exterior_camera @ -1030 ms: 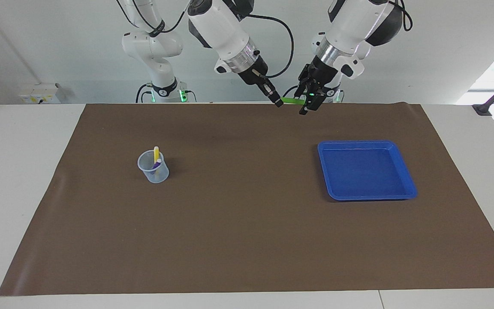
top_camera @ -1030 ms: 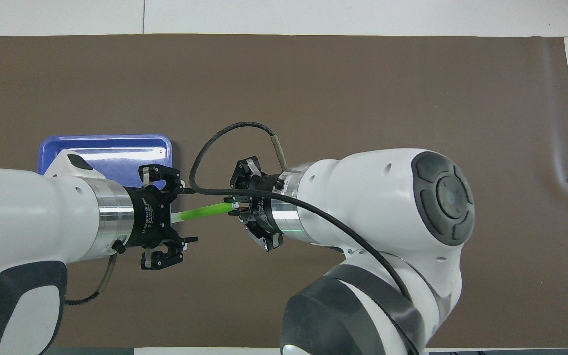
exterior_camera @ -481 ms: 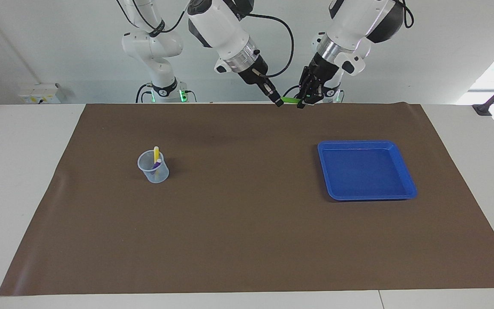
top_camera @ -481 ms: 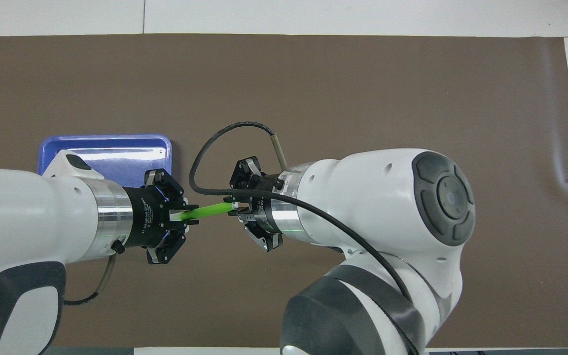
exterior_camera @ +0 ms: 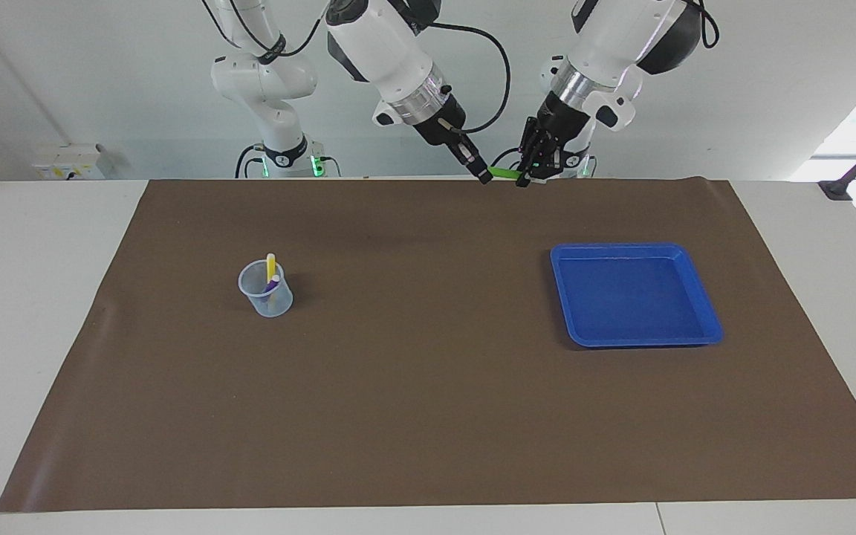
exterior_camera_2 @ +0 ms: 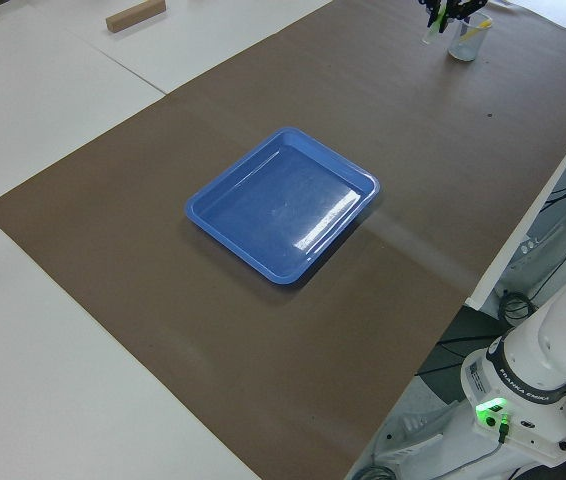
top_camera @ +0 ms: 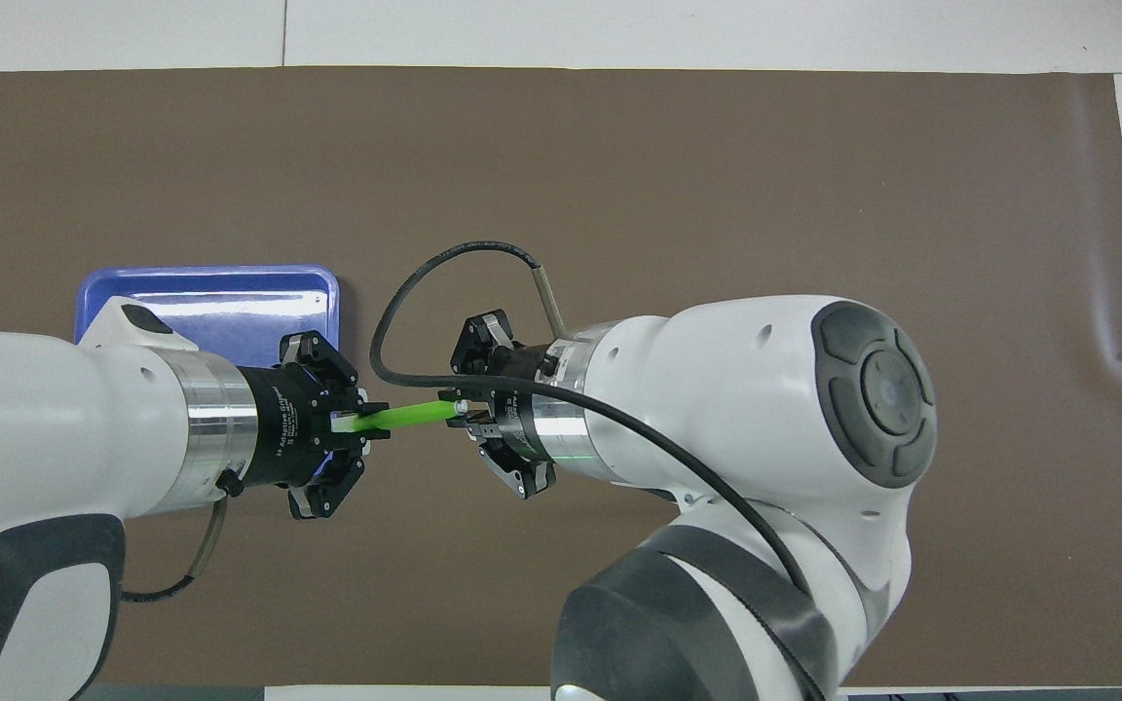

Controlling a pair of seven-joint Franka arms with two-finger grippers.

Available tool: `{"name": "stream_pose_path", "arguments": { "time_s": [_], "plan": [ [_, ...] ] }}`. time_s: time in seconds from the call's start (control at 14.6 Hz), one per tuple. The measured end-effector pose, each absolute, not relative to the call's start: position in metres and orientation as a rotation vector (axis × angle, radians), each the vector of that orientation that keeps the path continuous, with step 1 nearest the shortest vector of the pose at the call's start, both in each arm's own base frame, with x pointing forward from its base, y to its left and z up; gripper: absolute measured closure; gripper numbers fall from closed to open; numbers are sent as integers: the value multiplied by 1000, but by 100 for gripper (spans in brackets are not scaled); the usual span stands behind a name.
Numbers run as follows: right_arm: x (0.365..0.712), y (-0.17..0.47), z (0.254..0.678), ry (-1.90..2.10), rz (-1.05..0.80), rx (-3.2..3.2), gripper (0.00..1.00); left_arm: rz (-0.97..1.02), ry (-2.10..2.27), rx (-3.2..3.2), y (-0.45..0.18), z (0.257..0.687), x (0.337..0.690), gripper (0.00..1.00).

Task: Right arm passes pens to left for tray arrangement
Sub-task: 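Lower the green pen into the blue tray with the left gripper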

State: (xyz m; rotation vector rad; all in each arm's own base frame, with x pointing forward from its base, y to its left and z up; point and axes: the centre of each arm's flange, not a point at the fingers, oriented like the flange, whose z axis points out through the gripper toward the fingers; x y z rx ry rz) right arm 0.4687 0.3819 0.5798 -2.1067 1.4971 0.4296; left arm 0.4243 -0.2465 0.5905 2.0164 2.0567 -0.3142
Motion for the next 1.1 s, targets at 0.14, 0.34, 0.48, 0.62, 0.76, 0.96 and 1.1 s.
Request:
{"name": "stream_pose_path", "arguments": {
  "time_s": [0.14, 0.34, 0.48, 0.62, 0.76, 0.96, 1.1],
  "plan": [
    [470, 381, 580, 1498, 423, -2109, 74, -314, 2058, 2015, -246, 591, 425, 82],
    [478, 369, 579, 1502, 355, -2137, 43, -312, 2066, 2006, -242, 591, 427, 82],
    [485, 357, 575, 1470, 292, -2207, 22, -311, 2071, 1999, -240, 591, 428, 82],
    [493, 339, 570, 1404, 241, -2316, 3, -309, 2072, 1995, -238, 591, 429, 82],
    [502, 311, 562, 1299, 191, -2459, 0, -288, 2044, 2010, -233, 592, 433, 82],
    [513, 260, 544, 1073, 123, -2680, 0, -232, 1892, 2131, -204, 591, 448, 82],
    [516, 227, 528, 888, 85, -2819, 0, -195, 1749, 2248, -171, 584, 462, 82]
  ]
}}
